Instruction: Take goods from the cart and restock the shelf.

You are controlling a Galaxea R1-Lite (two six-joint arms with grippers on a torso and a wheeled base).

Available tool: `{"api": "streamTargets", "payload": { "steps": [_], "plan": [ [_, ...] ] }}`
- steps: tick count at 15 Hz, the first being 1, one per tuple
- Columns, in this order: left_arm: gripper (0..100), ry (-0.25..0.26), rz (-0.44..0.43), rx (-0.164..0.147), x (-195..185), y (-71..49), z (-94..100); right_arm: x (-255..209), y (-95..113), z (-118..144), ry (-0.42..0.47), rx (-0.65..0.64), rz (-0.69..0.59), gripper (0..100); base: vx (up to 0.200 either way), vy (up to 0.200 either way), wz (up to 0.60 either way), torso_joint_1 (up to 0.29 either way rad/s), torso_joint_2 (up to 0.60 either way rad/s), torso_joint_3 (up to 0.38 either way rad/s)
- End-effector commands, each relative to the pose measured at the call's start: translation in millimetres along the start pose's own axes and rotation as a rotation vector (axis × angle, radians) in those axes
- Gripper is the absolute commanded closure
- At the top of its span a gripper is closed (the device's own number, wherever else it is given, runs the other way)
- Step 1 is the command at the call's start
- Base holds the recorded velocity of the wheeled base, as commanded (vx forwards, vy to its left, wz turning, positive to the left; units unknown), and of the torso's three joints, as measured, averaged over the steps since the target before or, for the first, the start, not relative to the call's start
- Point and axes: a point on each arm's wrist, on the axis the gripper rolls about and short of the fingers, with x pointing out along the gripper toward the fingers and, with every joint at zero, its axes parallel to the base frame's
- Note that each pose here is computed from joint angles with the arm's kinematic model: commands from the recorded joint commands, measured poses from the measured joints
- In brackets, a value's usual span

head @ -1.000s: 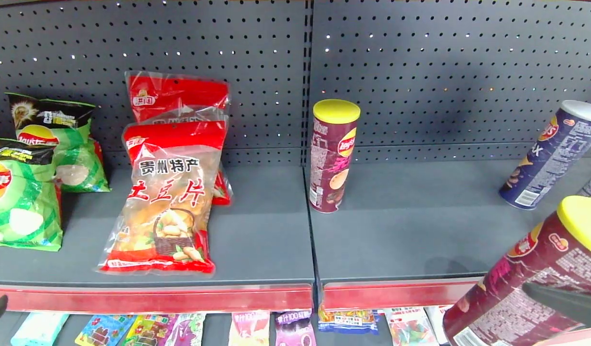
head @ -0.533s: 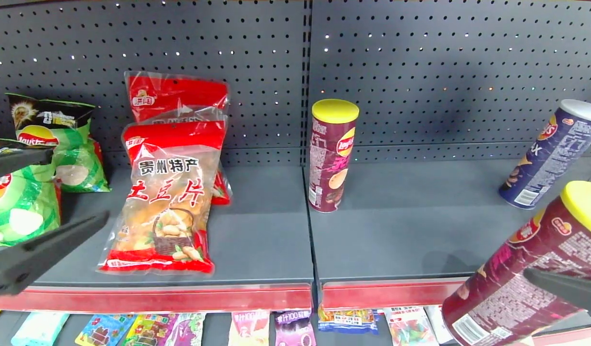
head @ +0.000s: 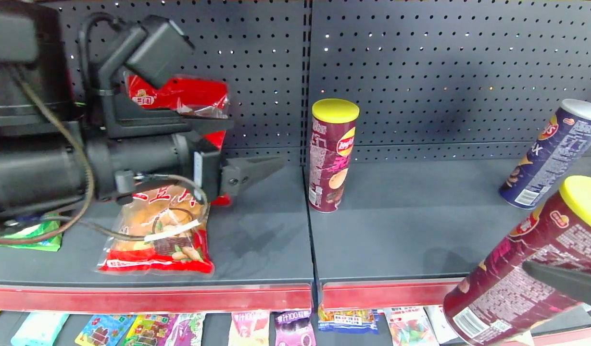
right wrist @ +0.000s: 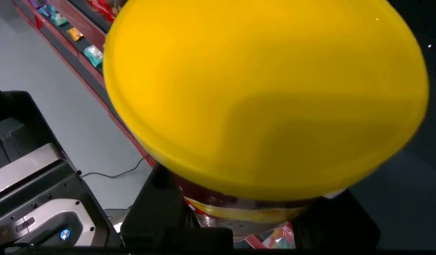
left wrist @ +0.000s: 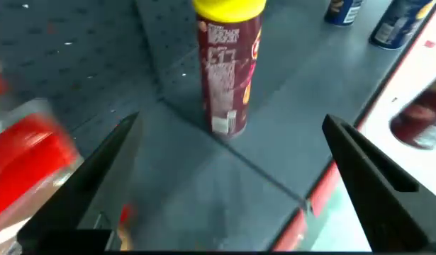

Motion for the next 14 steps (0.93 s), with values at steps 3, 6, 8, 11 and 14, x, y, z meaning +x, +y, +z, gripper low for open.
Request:
{"api": "streamTargets", "payload": {
  "steps": [3, 6, 8, 11, 14],
  "plan": [
    [0, 0.053, -0.056, 0.000, 69.1, -6.5, -7.0, 0.3, -0.2, -0.4, 0.002, 0.001, -0.002, 100, 0.000, 0.000, 0.00, 0.000, 0.00, 0.000],
    [0, 0.062, -0.059, 0.001, 88.1, -5.7, -9.2, -0.4, 0.1, -0.2, -0.001, 0.001, -0.002, 100, 0.000, 0.000, 0.00, 0.000, 0.00, 0.000],
    [0, 0.060, -0.053, 0.003, 100.6, -5.6, -8.4, 0.0, -0.1, -0.3, 0.001, 0.002, -0.002, 100, 0.000, 0.000, 0.00, 0.000, 0.00, 0.000],
    [0, 0.051, -0.039, 0.005, 118.7, -3.3, -6.6, 0.0, -0.1, -0.3, 0.001, 0.004, -0.002, 100, 0.000, 0.000, 0.00, 0.000, 0.00, 0.000],
    [0, 0.050, -0.019, 0.005, 131.1, -3.3, -7.0, -0.1, -0.4, -0.3, 0.001, 0.015, -0.005, 100, 0.000, 0.000, 0.00, 0.000, 0.00, 0.000]
  ]
}}
